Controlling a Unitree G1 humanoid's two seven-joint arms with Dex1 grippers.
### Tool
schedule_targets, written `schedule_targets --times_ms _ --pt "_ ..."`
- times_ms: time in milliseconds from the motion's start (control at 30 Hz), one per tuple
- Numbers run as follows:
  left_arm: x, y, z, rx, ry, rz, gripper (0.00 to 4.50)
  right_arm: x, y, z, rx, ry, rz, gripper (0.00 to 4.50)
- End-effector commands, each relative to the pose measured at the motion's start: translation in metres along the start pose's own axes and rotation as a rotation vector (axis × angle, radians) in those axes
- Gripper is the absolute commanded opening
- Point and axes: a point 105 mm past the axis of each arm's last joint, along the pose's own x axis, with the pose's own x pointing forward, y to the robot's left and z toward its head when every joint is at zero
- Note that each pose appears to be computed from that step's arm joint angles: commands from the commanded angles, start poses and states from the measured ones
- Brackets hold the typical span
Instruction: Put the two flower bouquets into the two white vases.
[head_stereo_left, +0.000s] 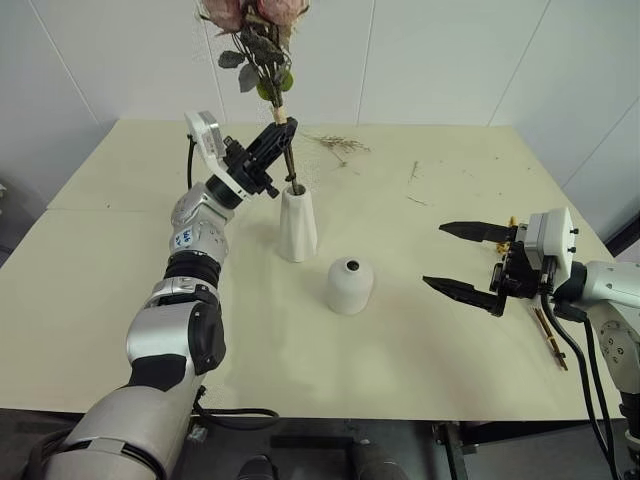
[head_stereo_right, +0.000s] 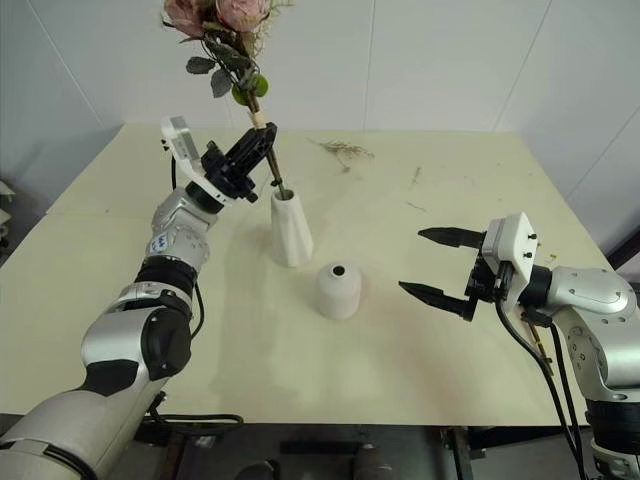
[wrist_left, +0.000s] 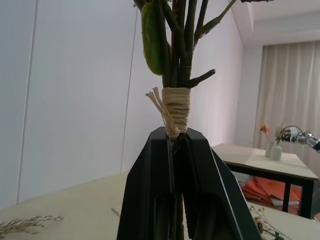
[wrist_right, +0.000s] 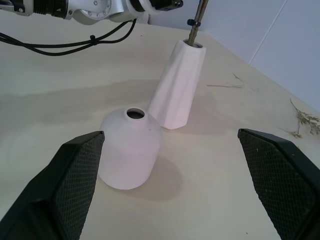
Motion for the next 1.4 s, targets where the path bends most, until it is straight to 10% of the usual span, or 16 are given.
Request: schedule_targets --times_ms 33,533,1400 --pt "-0.002 -0.004 -0.005 0.070 0.044 -0.023 0.00 -0.004 -0.003 0.014 -0.041 -0.046 -0.031 4.50" --pt "-0.012 0.000 -0.007 0.142 0.051 0.012 4.37 -0.003 -0.002 0.014 -0.037 -0.056 -0.041 4.50" --pt "0.018 -0.006 0.010 0.072 0.067 -0.081 4.47 0.000 0.002 0.011 -0.025 -0.059 -0.044 4.50"
